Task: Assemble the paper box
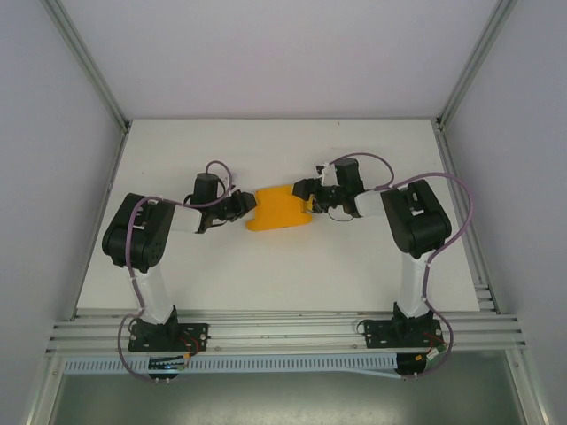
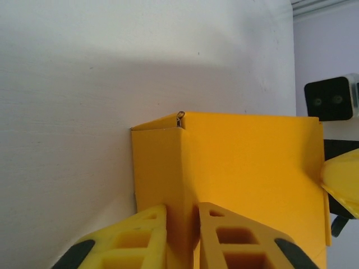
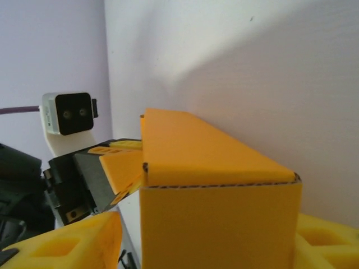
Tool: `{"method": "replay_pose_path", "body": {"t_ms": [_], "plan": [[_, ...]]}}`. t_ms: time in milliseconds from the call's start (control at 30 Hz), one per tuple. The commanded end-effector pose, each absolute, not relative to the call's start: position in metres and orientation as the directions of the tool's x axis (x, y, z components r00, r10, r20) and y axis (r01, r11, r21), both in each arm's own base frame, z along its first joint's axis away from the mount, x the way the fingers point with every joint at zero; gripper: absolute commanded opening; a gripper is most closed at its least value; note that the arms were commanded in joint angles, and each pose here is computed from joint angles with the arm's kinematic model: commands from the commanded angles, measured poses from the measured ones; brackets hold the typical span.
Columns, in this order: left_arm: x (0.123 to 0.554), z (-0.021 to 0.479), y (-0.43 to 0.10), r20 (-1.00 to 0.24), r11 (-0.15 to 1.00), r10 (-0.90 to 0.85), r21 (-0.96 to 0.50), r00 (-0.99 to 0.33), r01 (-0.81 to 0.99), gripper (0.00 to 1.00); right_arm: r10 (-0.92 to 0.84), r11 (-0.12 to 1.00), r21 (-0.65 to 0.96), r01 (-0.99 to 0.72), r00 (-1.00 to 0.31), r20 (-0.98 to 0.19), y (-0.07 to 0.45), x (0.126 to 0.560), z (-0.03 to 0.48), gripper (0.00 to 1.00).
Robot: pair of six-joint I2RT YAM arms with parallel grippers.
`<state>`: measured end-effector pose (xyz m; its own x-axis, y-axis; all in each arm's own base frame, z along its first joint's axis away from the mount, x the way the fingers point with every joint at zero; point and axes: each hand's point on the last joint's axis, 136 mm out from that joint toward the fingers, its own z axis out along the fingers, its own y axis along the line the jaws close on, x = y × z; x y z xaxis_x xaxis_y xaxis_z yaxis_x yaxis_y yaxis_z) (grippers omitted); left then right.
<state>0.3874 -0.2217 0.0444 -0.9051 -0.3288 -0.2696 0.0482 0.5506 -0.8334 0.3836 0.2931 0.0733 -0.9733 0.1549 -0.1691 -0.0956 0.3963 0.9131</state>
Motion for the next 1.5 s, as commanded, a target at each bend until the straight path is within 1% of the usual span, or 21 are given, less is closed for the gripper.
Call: {"method": "replay_pose_path", "body": {"t_ms": [0,33,67,100,133,200,300,333,367,400,500,567,633,767,900,967,1033,1200,1367,1433,1467], "plan": [[0.389,0.048,-0.221,-0.333,0.631,-0.256,-0.769,-0.907,0.105,0.22,0.115,0.297,0.940,-0.170,-0.971,-0.212,0.306,0.385,0.106,0.45],[0.396,0.062,-0.220,-0.388,0.657,-0.241,-0.740,-0.890,0.144,0.28,0.117,0.301,0.938,-0.174,-0.969,-0.217,0.305,0.385,0.109,0.40],[0.401,0.076,-0.220,-0.438,0.682,-0.218,-0.708,-0.872,0.185,0.38,0.121,0.306,0.936,-0.171,-0.969,-0.217,0.304,0.386,0.112,0.40],[0.405,0.089,-0.220,-0.486,0.699,-0.189,-0.677,-0.853,0.231,0.58,0.127,0.314,0.936,-0.161,-0.970,-0.209,0.301,0.387,0.113,0.39],[0.410,0.105,-0.220,-0.534,0.719,-0.166,-0.641,-0.829,0.269,0.97,0.130,0.318,0.935,-0.159,-0.969,-0.209,0.298,0.387,0.115,0.38],[0.417,0.126,-0.220,-0.603,0.746,-0.125,-0.580,-0.788,0.326,0.98,0.149,0.321,0.935,-0.153,-0.966,-0.209,0.292,0.389,0.119,0.38],[0.405,0.164,-0.236,-0.743,0.738,0.026,-0.437,-0.669,0.514,0.98,0.194,0.322,0.940,-0.114,-0.964,-0.184,0.279,0.392,0.126,0.37],[0.415,0.212,-0.252,-0.846,0.739,0.077,-0.306,-0.527,0.600,0.99,0.216,0.325,0.942,-0.081,-0.964,-0.158,0.272,0.394,0.127,0.37],[0.400,0.188,-0.255,-0.844,0.764,0.178,-0.207,-0.507,0.612,0.98,0.231,0.328,0.943,-0.049,-0.964,-0.130,0.266,0.396,0.128,0.39],[0.396,0.190,-0.265,-0.858,0.757,0.264,-0.099,-0.441,0.646,0.98,0.236,0.333,0.943,-0.021,-0.966,-0.105,0.260,0.396,0.127,0.41],[0.372,0.191,-0.300,-0.836,0.636,0.470,0.099,-0.283,0.765,0.98,0.280,0.353,0.931,0.094,-0.960,-0.009,0.238,0.398,0.123,0.40],[0.354,0.186,-0.320,-0.800,0.523,0.572,0.186,-0.181,0.832,0.99,0.311,0.364,0.902,0.230,-0.943,0.115,0.224,0.392,0.117,0.39],[0.344,0.182,-0.335,-0.743,0.432,0.666,0.316,-0.063,0.845,0.98,0.312,0.373,0.864,0.339,-0.922,0.228,0.212,0.382,0.113,0.33],[0.333,0.175,-0.361,-0.607,0.261,0.782,0.528,0.144,0.808,0.99,0.346,0.352,0.815,0.459,-0.874,0.343,0.194,0.366,0.115,0.27],[0.345,0.161,-0.366,-0.534,0.209,0.821,0.609,0.200,0.765,0.98,0.369,0.373,0.788,0.490,-0.858,0.359,0.180,0.353,0.131,0.24],[0.343,0.158,-0.370,-0.536,0.196,0.819,0.598,0.206,0.777,0.98,0.395,0.374,0.774,0.512,-0.842,0.367,0.173,0.349,0.139,0.22],[0.336,0.156,-0.374,-0.557,0.181,0.802,0.573,0.217,0.800,0.99,0.410,0.328,0.762,0.558,-0.811,0.418,0.171,0.346,0.146,0.21],[0.349,0.157,-0.372,-0.559,0.227,0.795,0.634,0.235,0.739,0.99,0.367,0.248,0.779,0.576,-0.800,0.475,0.180,0.338,0.165,0.21],[0.357,0.165,-0.372,-0.557,0.252,0.790,0.677,0.257,0.692,0.98,0.308,0.220,0.778,0.589,-0.799,0.517,0.185,0.327,0.174,0.22],[0.356,0.168,-0.370,-0.550,0.244,0.790,0.688,0.272,0.683,0.94,0.292,0.208,0.778,0.593,-0.797,0.529,0.184,0.324,0.177,0.24],[0.354,0.168,-0.371,-0.548,0.238,0.788,0.693,0.282,0.681,0.90,0.286,0.203,0.781,0.591,-0.798,0.530,0.185,0.323,0.180,0.24]]}}
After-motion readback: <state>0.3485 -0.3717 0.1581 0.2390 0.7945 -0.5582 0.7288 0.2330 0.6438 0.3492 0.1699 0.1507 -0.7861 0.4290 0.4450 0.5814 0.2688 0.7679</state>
